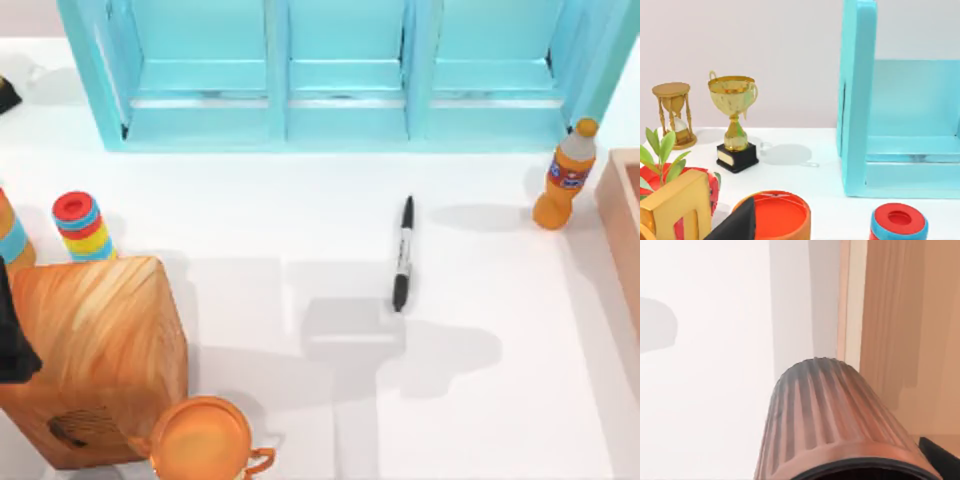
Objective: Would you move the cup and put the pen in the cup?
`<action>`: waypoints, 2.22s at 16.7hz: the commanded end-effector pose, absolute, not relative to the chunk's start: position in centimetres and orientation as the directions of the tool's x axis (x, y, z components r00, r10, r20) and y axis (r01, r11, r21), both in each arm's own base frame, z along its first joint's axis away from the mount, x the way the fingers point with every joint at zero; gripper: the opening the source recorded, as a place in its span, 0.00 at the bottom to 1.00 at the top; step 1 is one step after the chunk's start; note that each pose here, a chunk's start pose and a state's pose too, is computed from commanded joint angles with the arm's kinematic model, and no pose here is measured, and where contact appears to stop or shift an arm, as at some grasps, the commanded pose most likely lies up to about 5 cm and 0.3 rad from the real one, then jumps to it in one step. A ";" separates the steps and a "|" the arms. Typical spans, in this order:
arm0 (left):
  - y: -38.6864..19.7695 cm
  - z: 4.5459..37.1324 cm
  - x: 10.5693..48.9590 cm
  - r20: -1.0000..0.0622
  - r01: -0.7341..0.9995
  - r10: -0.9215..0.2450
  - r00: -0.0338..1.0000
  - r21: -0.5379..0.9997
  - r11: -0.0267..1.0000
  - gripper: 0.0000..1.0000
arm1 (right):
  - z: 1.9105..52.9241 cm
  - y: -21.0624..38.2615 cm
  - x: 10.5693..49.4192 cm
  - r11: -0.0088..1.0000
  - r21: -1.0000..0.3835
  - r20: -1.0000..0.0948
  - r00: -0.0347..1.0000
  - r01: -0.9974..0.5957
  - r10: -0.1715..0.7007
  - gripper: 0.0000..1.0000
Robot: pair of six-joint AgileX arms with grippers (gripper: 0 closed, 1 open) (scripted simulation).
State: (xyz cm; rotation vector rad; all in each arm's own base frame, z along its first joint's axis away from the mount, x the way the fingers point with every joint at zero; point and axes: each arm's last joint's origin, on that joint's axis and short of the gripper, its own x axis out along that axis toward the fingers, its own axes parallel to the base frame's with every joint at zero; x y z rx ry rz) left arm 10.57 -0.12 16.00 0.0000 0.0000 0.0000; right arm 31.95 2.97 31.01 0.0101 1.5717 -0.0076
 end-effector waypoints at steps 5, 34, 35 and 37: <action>-0.1 16.0 10.6 0.000 0.000 0.000 1.000 0.000 1.000 1.00 | 29.1 5.2 32.8 1.000 -0.011 -1.000 0.000 0.014 -0.011 0.00; -0.1 16.0 10.6 0.000 0.000 0.000 1.000 0.000 1.000 1.00 | 17.8 16.7 32.2 0.998 -0.056 -0.997 0.050 0.011 -0.057 0.45; -0.1 16.0 10.6 0.000 0.000 0.000 1.000 0.000 1.000 1.00 | 17.8 16.7 32.2 0.998 -0.056 -0.997 0.050 0.011 -0.057 0.53; -0.1 16.0 10.6 0.000 0.000 0.000 1.000 0.000 1.000 1.00 | 17.8 16.7 32.2 0.998 -0.056 -0.997 0.050 0.011 -0.057 0.68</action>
